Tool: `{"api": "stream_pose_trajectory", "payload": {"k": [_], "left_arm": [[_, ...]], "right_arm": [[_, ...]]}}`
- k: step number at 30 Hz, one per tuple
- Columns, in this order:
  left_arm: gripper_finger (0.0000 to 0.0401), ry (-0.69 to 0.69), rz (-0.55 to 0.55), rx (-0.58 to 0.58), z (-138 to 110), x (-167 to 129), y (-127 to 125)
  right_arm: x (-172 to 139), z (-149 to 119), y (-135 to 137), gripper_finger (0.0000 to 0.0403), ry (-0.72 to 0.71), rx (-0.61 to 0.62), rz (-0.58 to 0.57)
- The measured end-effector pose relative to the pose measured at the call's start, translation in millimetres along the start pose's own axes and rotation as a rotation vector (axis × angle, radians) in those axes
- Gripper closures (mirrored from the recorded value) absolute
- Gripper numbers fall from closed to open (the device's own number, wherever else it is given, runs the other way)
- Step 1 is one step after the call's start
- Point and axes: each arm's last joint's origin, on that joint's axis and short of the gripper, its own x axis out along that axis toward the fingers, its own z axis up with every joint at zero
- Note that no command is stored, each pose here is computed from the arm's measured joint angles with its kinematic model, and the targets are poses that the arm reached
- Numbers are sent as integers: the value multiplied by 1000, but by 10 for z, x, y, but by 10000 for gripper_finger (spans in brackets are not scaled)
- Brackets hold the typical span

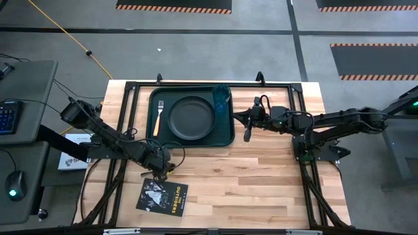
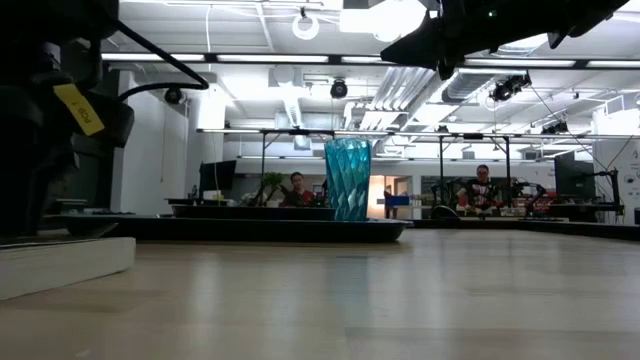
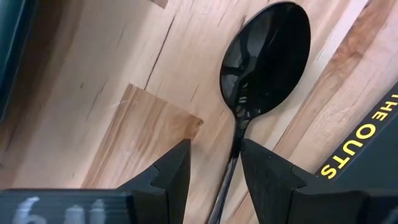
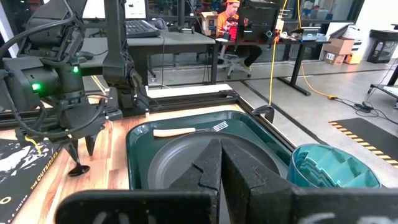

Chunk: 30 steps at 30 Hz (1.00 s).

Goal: Pick and place plate/cup/fork/spoon on tray
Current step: Put the black spoon on the right side of the orange fork on the black tray

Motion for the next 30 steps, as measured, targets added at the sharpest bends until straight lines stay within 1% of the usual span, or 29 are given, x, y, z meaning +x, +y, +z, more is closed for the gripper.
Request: {"api": "stream_pose_trajectory", "payload": {"k": [8,22,27,30], "left_arm": [[270,24,-21,41,-9,-6,-6],[270,34,-40,150,-35,-8,-31],[270,41,-20,189,-82,46,-48],[270,40,23,205,-105,99,-51]], "right_arm": [[1,-1,0,403,0,0,0],[0,-2,0,403,1,0,0],[0,-2,0,403,2,0,0],[1,-2,0,403,1,0,0]]}}
